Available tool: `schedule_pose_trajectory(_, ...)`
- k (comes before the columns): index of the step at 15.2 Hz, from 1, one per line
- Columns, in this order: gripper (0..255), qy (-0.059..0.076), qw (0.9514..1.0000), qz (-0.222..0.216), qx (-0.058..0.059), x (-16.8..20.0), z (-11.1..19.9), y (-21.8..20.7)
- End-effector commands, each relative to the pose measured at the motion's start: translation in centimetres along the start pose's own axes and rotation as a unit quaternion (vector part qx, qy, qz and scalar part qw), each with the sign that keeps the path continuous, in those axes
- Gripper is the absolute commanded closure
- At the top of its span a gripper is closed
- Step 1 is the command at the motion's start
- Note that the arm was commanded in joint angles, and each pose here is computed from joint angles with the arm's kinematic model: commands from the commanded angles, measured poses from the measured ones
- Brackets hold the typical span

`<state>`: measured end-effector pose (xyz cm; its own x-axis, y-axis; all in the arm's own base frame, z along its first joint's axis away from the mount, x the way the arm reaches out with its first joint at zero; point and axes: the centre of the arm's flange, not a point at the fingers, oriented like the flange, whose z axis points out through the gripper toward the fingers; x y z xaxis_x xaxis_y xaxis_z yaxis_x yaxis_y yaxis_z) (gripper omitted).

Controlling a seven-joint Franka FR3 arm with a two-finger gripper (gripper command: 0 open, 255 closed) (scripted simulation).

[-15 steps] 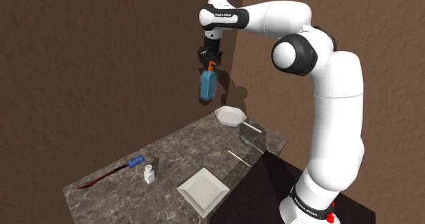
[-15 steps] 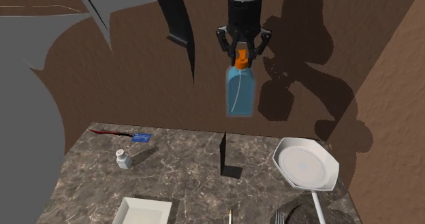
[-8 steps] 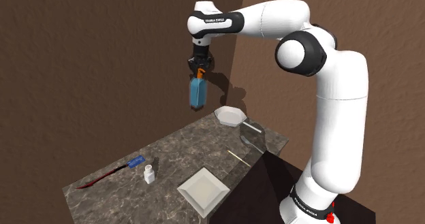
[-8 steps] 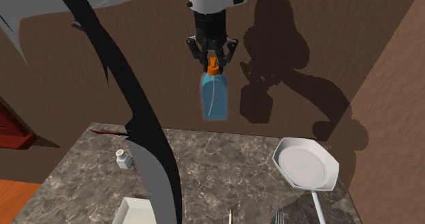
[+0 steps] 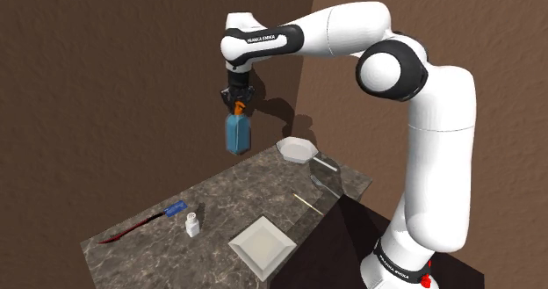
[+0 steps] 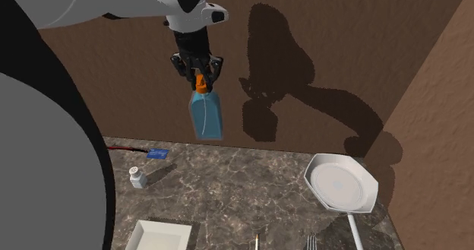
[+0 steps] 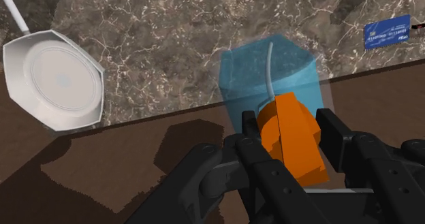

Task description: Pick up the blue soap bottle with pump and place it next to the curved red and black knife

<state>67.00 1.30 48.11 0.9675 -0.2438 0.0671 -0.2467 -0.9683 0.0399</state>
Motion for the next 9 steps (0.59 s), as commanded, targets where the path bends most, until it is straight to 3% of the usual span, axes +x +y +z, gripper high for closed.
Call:
schedule_pose_trajectory(1, 255, 0.001, 1.0, 0.001, 0.0, -0.5, 0.8, -2.4)
schedule_pose_trajectory(9, 255, 0.001, 1.0, 0.001, 0.0, -2.6, 4.0, -12.2)
